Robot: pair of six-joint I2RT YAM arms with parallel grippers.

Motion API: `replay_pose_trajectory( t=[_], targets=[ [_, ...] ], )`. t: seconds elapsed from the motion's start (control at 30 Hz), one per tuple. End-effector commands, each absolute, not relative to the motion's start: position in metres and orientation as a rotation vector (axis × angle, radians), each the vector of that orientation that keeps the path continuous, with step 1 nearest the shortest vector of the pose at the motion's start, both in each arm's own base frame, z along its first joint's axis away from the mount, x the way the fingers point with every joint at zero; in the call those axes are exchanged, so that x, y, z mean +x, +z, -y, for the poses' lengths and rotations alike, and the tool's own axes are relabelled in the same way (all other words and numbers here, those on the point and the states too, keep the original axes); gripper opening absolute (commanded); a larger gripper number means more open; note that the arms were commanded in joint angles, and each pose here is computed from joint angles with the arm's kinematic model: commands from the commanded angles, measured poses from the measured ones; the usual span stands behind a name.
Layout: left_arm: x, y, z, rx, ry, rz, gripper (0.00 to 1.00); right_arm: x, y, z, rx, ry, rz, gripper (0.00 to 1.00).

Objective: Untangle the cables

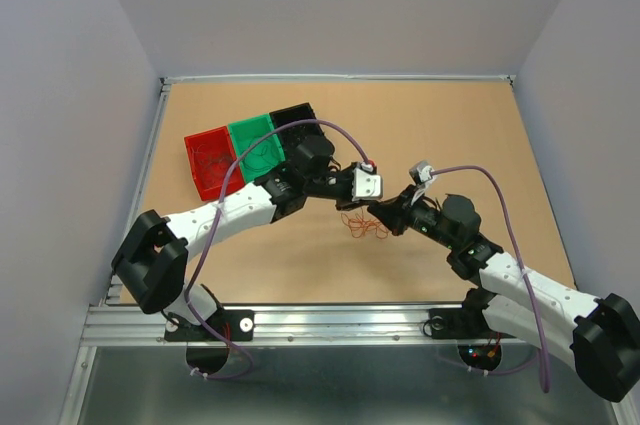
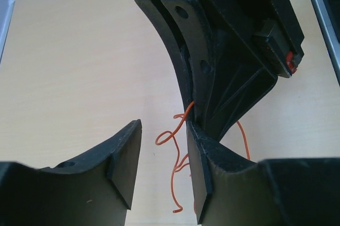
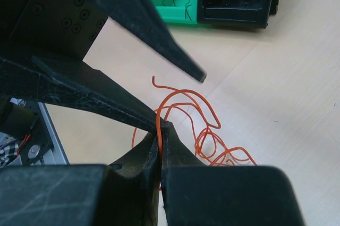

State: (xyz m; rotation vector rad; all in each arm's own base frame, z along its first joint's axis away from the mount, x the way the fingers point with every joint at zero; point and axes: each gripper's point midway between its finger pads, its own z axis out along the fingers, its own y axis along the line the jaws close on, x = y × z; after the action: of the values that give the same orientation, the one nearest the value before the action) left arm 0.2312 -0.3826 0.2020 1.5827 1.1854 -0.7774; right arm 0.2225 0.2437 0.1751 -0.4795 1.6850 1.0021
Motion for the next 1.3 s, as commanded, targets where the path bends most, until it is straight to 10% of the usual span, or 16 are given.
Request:
replay_pose_trajectory(
  t=[0.0, 0.33, 0.77, 0.93, 1.13, 1.27],
  targets=[
    [0.226, 0.213, 0.391, 1.596, -0.770, -1.129, 0.44, 0.225, 0.221, -0.253, -0.516, 1.039, -1.542, 0.01],
    [0.217, 0.213, 0.395, 1.635, -0.805, -1.118, 0.01, 0.220, 0.221, -0.253, -0.530, 1.052, -1.536, 0.01],
    [0.239, 0.331, 0.379, 1.309, -0.714, -1.149, 0.00, 0.232, 0.173, -0.234, -0.427, 0.934, -1.611, 0.47],
    [0.250, 0.408, 0.374, 1.177, -0.698, -1.169, 0.00, 0.246, 0.163, -0.227, -0.352, 0.879, -1.645, 0.51],
    [0.300, 0.507, 0.322, 0.785, -0.464, -1.242, 0.00, 0.254, 0.149, -0.222, -0.286, 0.841, -1.690, 0.44],
    [0.312, 0.553, 0.273, 0.584, -0.430, -1.244, 0.00, 0.261, 0.141, -0.208, -0.172, 0.791, -1.715, 0.01]
  ],
)
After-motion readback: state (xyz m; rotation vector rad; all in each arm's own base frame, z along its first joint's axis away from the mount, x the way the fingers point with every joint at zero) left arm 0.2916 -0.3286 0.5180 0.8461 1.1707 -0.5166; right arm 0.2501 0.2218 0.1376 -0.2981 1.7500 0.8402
